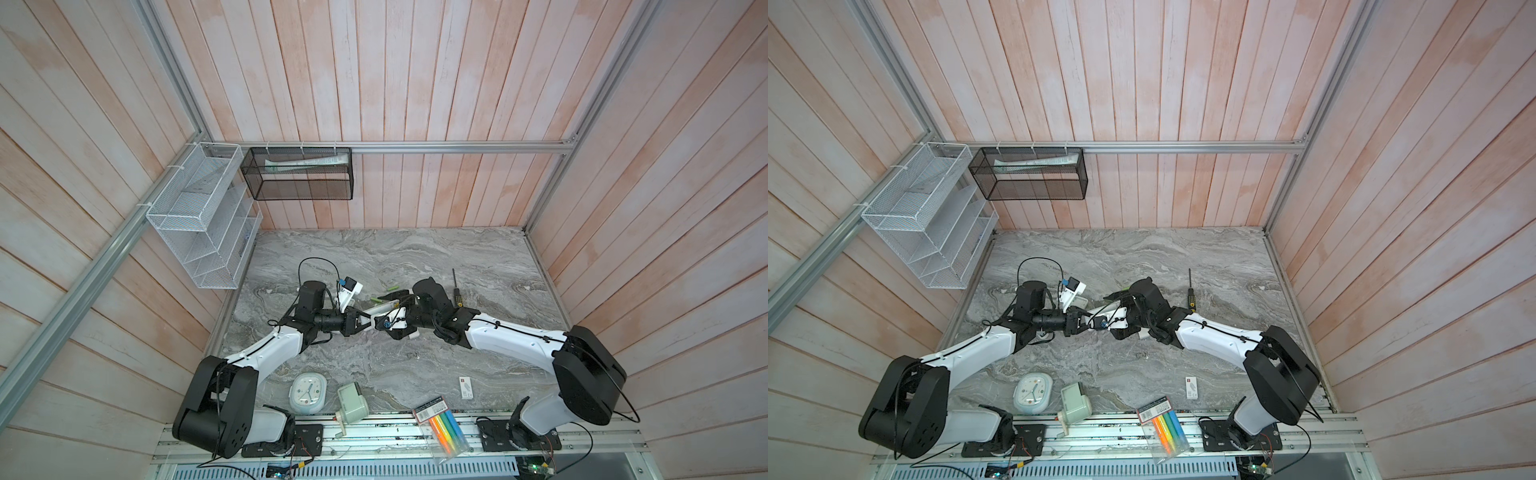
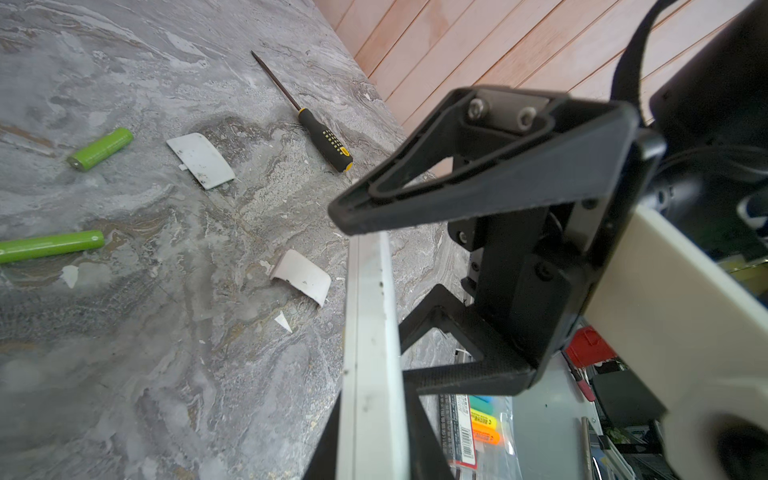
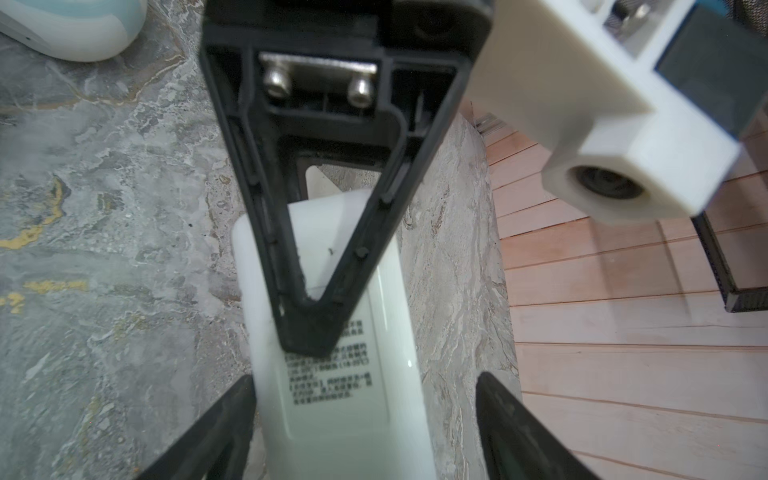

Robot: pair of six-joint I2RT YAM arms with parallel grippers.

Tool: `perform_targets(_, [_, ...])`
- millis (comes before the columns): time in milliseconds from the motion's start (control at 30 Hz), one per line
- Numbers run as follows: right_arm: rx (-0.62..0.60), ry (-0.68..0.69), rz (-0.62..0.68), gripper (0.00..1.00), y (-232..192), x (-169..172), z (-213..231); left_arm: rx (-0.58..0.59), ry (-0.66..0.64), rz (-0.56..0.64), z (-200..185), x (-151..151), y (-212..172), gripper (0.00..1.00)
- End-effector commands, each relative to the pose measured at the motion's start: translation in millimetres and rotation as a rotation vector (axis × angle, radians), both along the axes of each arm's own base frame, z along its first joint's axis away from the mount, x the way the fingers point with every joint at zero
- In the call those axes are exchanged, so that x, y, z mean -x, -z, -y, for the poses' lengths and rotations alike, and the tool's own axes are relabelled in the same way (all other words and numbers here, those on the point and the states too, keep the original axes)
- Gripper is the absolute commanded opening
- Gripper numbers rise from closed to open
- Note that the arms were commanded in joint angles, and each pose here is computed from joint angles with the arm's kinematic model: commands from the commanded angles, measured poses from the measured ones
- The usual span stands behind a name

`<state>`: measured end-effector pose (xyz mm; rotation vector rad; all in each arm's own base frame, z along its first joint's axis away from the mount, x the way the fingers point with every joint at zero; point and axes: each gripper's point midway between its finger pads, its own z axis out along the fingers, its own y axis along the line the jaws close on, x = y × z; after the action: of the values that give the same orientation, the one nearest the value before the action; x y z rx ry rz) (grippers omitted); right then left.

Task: Unload the batteries from the remote control
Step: 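Move the right gripper to the remote held by the left gripper and grip it, then open the left gripper and draw it back while the right gripper holds the remote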

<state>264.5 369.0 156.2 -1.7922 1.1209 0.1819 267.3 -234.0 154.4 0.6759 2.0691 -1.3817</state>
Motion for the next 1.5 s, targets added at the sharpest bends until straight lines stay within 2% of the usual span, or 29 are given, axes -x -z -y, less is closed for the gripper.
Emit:
perform_targets(0, [0.029, -0.028, -0.025, 0.8, 6, 7, -7, 0.033, 0.022, 0.029, 3, -5, -12, 0.09])
perform_targets(267, [0.057, 0.009, -0.017, 0.66, 12, 3, -9, 0.038, 0.028, 0.026, 3, -3, -14, 0.09])
perform_targets(367, [0.058, 0.029, -0.011, 0.53, 12, 0, -10, 0.038, 0.027, 0.023, 4, -4, -13, 0.09])
perform_targets(500, [0.055, 0.033, -0.007, 0.43, 11, 0, -9, 0.041, 0.028, 0.02, 4, -4, -14, 0.11])
perform_targets(567, [0.054, 0.036, -0.006, 0.39, 10, 0, -9, 0.04, 0.025, 0.022, 4, -5, -14, 0.16])
perform_targets(800, [0.084, 0.039, -0.046, 0.31, 19, 4, -5, 0.032, 0.005, 0.046, 2, -6, -14, 0.41])
perform_targets(933, [0.082, 0.04, -0.094, 0.3, 25, 10, -2, 0.006, -0.035, 0.081, -3, -9, -15, 0.5])
perform_targets(1067, [0.084, 0.044, -0.161, 0.31, 33, 16, 1, -0.053, -0.125, 0.132, -13, -17, -18, 0.65])
perform_targets(1167, [0.09, 0.058, -0.198, 0.31, 40, 20, 5, -0.111, -0.238, 0.185, -28, -28, -21, 0.74])
perform_targets(1233, [0.092, 0.064, -0.226, 0.32, 44, 23, 7, -0.156, -0.335, 0.222, -41, -38, -26, 0.88])
perform_targets(1267, [0.09, 0.068, -0.243, 0.32, 45, 24, 8, -0.177, -0.383, 0.244, -48, -42, -31, 0.99])
perform_targets(1400, [0.101, 0.087, -0.311, 0.34, 52, 29, 9, -0.242, -0.558, 0.304, -75, -56, -50, 1.0])
perform_targets(1467, [0.111, 0.092, -0.351, 0.34, 57, 31, 8, -0.258, -0.697, 0.288, -94, -64, -59, 1.0])
